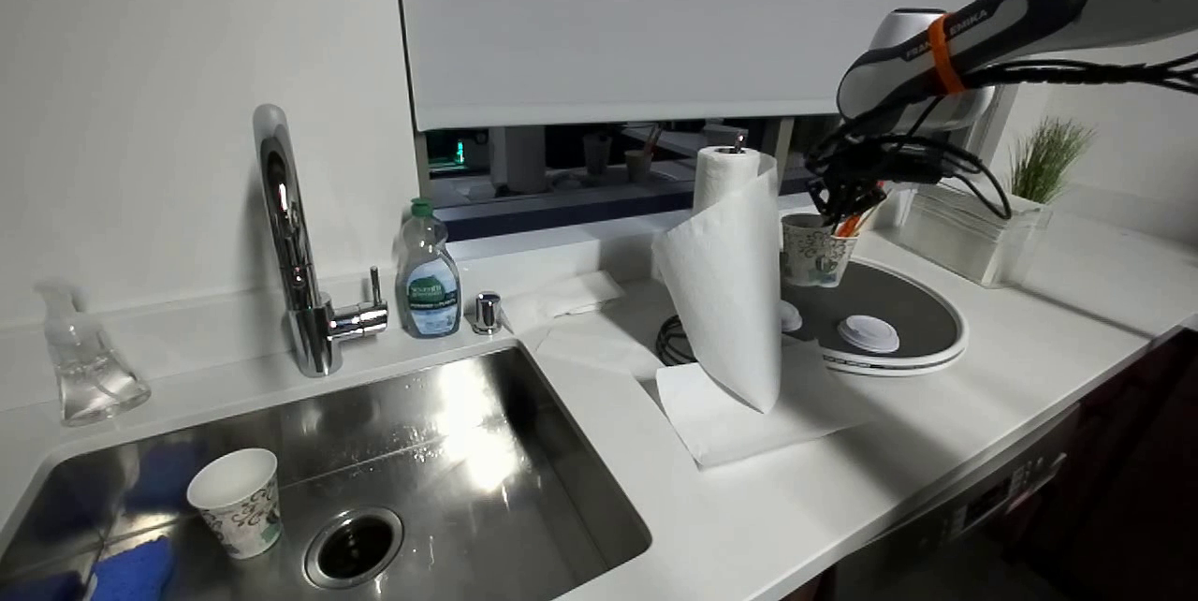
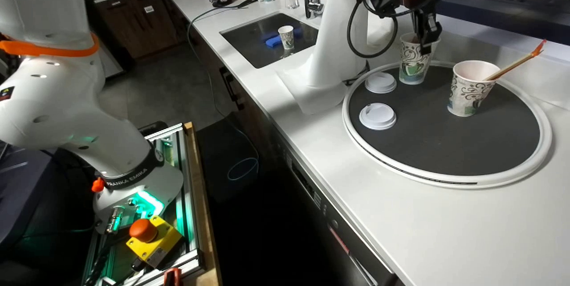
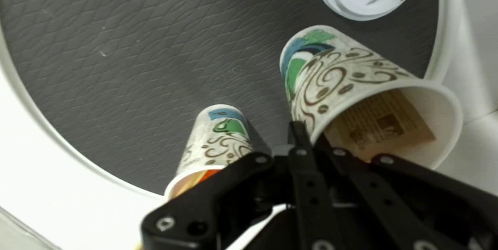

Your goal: Move the coffee cup on the right backwards then place the cup on the left forwards and put the white lid on top of the coffee cup at the front.

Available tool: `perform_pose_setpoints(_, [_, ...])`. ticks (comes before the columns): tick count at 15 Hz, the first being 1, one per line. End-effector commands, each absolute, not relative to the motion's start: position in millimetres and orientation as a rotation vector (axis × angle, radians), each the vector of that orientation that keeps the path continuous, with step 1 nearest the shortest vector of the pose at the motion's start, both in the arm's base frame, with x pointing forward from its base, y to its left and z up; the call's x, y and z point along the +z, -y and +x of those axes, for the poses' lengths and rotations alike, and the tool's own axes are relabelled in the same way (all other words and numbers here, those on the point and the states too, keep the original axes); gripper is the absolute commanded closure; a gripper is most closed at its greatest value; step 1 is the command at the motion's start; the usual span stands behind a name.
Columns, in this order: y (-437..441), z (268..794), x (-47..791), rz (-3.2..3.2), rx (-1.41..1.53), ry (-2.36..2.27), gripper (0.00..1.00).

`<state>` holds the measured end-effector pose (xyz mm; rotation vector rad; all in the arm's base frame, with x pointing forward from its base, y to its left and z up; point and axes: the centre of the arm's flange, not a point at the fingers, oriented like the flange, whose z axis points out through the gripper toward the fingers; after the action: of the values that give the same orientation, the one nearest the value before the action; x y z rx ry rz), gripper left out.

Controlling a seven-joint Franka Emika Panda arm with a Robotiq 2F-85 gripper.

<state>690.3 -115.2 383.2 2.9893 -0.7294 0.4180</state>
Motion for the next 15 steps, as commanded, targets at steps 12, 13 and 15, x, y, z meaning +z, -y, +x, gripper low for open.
perform_pose_setpoints(12, [229,511,357,2.397,0.351,1.603,0.99])
perform_pose_setpoints(13, [238,508,363,2.354,0.376,1.623,0.99])
perform_pose_setpoints(15, [254,510,379,2.280,0.439,1.638,0.99])
